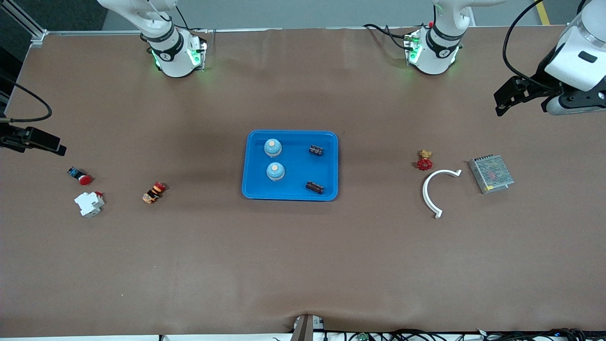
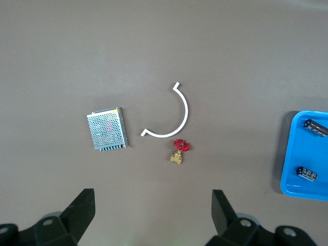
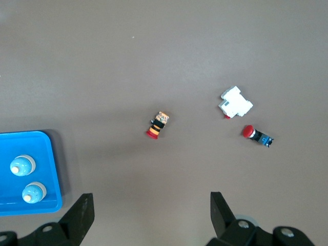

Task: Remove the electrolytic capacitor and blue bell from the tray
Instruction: 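Reach the left gripper to a capacitor while the right gripper reaches a bell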

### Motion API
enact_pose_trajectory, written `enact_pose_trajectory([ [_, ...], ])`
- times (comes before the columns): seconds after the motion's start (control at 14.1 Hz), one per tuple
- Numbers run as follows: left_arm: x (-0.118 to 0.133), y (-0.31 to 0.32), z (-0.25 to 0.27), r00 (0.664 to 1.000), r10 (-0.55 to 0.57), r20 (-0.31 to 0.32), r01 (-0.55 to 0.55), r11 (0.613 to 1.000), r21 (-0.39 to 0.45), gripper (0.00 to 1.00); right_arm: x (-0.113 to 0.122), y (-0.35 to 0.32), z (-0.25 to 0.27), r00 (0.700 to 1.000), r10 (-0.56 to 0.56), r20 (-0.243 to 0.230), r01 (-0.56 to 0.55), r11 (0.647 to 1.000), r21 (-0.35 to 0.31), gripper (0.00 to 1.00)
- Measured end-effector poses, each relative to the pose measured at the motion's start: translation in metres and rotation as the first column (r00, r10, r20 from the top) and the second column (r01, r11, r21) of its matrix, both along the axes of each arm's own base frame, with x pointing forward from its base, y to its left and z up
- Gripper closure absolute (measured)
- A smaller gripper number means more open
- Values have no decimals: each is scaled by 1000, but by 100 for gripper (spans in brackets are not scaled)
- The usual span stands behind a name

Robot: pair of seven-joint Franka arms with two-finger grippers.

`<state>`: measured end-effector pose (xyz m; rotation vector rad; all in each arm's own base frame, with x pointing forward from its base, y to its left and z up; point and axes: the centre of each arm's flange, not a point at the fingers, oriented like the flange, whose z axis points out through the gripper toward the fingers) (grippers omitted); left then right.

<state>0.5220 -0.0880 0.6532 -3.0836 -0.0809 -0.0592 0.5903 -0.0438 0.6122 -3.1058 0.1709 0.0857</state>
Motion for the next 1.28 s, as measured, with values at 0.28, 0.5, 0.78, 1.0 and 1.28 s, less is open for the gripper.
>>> enact_pose_trajectory([
  [0.28, 0, 0, 0, 1000, 0, 0, 0, 1000, 0, 0, -18, -2, 7, 1000, -5, 9, 5, 1000, 0, 0],
  [0.5, 3, -1, -6, 1000, -1, -13, 1, 1000, -1, 0, -24, -1, 16, 1000, -4, 28, 4, 1000, -1, 0],
  [0.78, 7, -41, -32, 997, -34, -75, 32, 999, -26, 0, -26, 1, 23, 999, -2, 50, 2, 1000, -2, 0],
  [1.0, 19, -99, -79, 993, 31, -114, -34, 999, -30, 0, -26, -2, 23, 999, 0, 47, 2, 1000, -30, 0],
  [1.28, 36, -189, -163, 972, 191, -135, -200, 978, -55, 0, -27, 1, 19, 999, 6, 38, -5, 999, -37, 0],
])
